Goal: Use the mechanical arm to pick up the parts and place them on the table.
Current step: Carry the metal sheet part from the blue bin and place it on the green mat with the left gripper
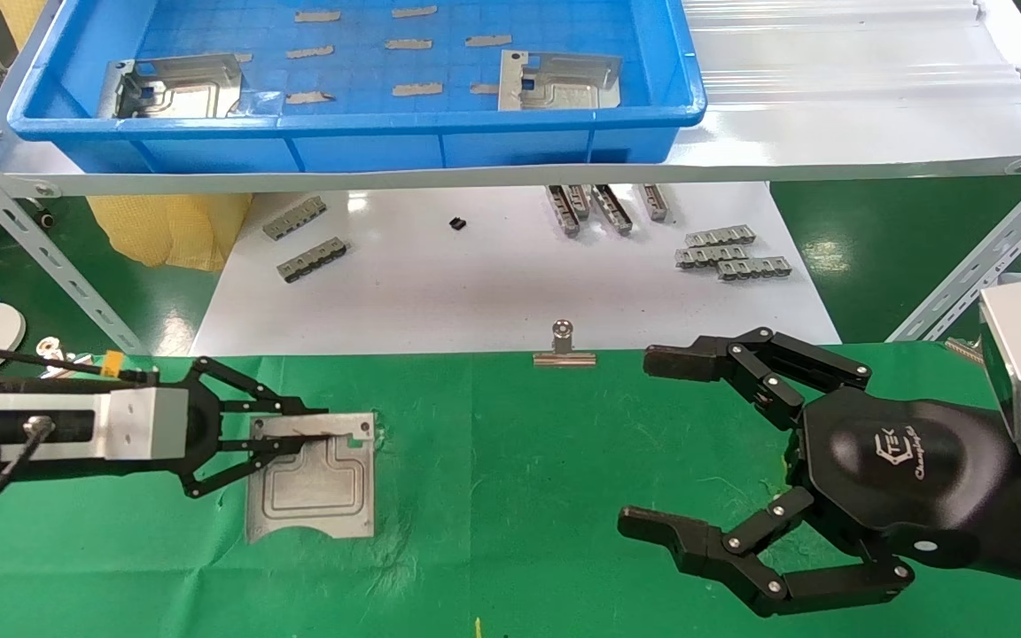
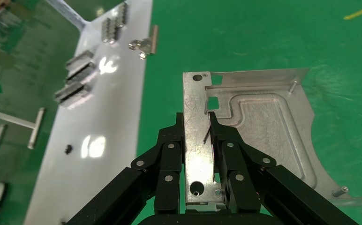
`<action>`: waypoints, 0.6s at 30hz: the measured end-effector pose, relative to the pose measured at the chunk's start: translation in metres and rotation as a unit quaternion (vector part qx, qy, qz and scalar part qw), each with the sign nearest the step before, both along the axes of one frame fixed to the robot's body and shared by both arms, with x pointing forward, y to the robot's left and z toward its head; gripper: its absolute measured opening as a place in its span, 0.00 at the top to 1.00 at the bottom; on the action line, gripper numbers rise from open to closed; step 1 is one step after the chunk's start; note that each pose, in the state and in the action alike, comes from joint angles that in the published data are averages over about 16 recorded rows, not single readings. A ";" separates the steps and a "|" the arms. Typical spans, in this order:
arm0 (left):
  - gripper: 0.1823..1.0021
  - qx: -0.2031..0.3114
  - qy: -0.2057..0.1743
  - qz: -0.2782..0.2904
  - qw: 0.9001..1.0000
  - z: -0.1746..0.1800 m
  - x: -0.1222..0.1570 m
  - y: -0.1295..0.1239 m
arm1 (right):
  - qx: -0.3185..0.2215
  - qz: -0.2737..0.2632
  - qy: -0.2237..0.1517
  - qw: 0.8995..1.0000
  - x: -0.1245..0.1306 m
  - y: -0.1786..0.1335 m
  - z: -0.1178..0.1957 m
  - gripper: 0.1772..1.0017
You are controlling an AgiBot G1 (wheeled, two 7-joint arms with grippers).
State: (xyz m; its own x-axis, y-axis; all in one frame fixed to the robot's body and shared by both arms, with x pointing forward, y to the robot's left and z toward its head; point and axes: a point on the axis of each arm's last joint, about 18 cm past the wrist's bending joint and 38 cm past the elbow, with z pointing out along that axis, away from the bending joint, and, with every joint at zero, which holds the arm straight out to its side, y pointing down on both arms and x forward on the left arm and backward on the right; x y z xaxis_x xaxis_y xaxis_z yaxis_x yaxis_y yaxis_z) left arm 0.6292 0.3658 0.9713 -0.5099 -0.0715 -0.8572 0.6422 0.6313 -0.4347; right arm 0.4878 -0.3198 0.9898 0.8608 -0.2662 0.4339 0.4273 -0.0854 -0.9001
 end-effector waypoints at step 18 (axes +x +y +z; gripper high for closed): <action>0.87 0.024 0.017 0.028 0.999 -0.034 0.025 -0.006 | 0.000 0.000 0.000 1.000 0.000 0.000 0.000 0.00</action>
State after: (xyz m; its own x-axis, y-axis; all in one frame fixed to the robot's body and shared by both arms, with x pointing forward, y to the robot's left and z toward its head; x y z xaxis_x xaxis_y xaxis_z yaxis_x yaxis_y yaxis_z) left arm 0.6546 0.3597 0.9374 -0.5354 -0.0611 -0.8424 0.5899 0.6867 -0.4247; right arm 0.4878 -0.3198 0.9898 0.8608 -0.2662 0.4339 0.4273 -0.0854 -0.9001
